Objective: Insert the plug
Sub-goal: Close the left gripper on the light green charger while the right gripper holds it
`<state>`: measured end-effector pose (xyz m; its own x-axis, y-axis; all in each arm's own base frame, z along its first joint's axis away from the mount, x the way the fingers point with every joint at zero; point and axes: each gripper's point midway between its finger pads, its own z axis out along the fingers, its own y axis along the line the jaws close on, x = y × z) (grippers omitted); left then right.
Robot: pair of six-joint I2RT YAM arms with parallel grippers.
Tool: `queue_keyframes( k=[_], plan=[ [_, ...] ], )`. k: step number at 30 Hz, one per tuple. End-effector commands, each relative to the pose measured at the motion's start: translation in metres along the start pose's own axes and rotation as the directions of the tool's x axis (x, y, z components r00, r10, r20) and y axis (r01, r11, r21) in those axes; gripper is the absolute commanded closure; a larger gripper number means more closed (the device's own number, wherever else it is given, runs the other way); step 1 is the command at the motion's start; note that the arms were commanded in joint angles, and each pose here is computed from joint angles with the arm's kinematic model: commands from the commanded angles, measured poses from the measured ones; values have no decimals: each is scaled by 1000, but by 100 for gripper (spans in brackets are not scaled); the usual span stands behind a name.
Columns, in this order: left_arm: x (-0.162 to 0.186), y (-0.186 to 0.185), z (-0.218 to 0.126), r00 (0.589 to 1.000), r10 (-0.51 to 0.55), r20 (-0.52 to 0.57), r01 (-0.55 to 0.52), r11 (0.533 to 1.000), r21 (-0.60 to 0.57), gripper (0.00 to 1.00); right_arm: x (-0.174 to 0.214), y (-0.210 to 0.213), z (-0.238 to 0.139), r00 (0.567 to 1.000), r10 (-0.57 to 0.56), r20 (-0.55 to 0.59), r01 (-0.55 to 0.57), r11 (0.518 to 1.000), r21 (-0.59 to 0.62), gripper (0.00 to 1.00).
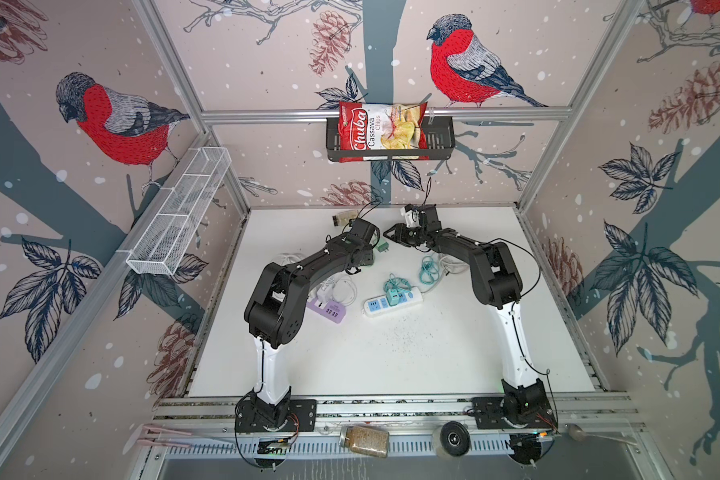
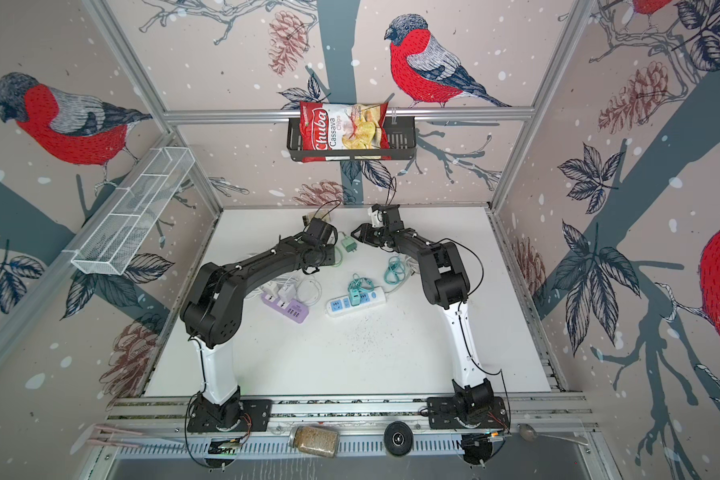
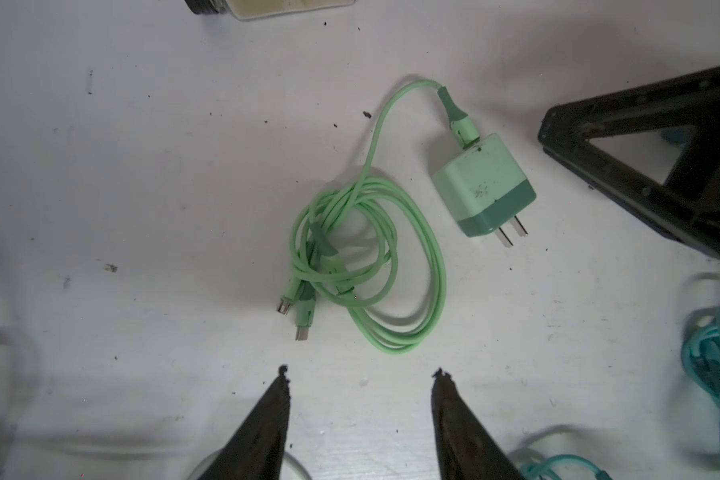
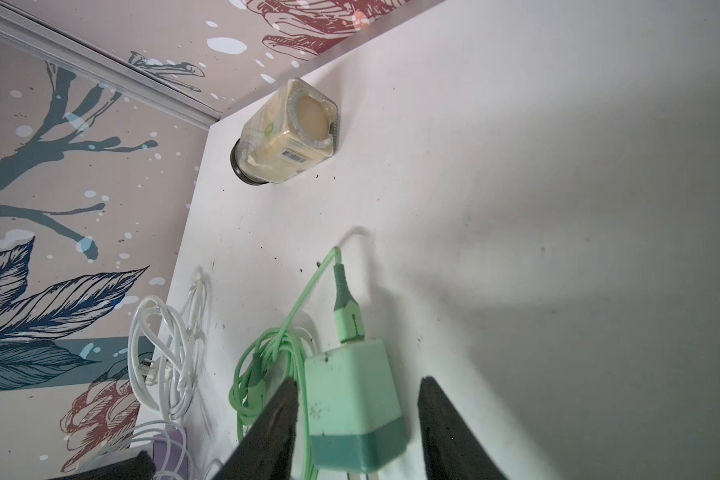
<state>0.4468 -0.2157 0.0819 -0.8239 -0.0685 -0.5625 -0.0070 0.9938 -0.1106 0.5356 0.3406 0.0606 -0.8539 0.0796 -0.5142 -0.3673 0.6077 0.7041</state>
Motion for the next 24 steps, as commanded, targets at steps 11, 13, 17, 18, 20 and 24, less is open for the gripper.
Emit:
queue_keyframes(
  k=[11, 13, 17, 18, 20, 24],
  plan=[
    [-16, 16, -9, 990, -105, 99, 104, 995, 10, 44, 33, 41, 1, 998, 38, -47, -43, 992, -120, 53],
    [-17, 18, -7, 988, -106, 113, 105, 994, 14, 44, 38, 49, -1, 998, 42, -49, -49, 988, -144, 54],
    [-20, 13, 1, 989, -75, 130, 70, 996, 47, 43, 52, 63, 6, 995, 67, -77, -81, 978, -191, 54],
    [-21, 8, 2, 989, -59, 134, 50, 996, 67, 43, 55, 67, 8, 994, 73, -85, -89, 975, -203, 54],
    [-23, 3, 5, 989, -46, 143, 33, 995, 89, 43, 62, 71, 11, 991, 92, -102, -113, 968, -222, 54],
    [-22, -1, 8, 987, -20, 158, 3, 994, 109, 42, 63, 82, -2, 990, 111, -89, -131, 956, -261, 55]
  ],
)
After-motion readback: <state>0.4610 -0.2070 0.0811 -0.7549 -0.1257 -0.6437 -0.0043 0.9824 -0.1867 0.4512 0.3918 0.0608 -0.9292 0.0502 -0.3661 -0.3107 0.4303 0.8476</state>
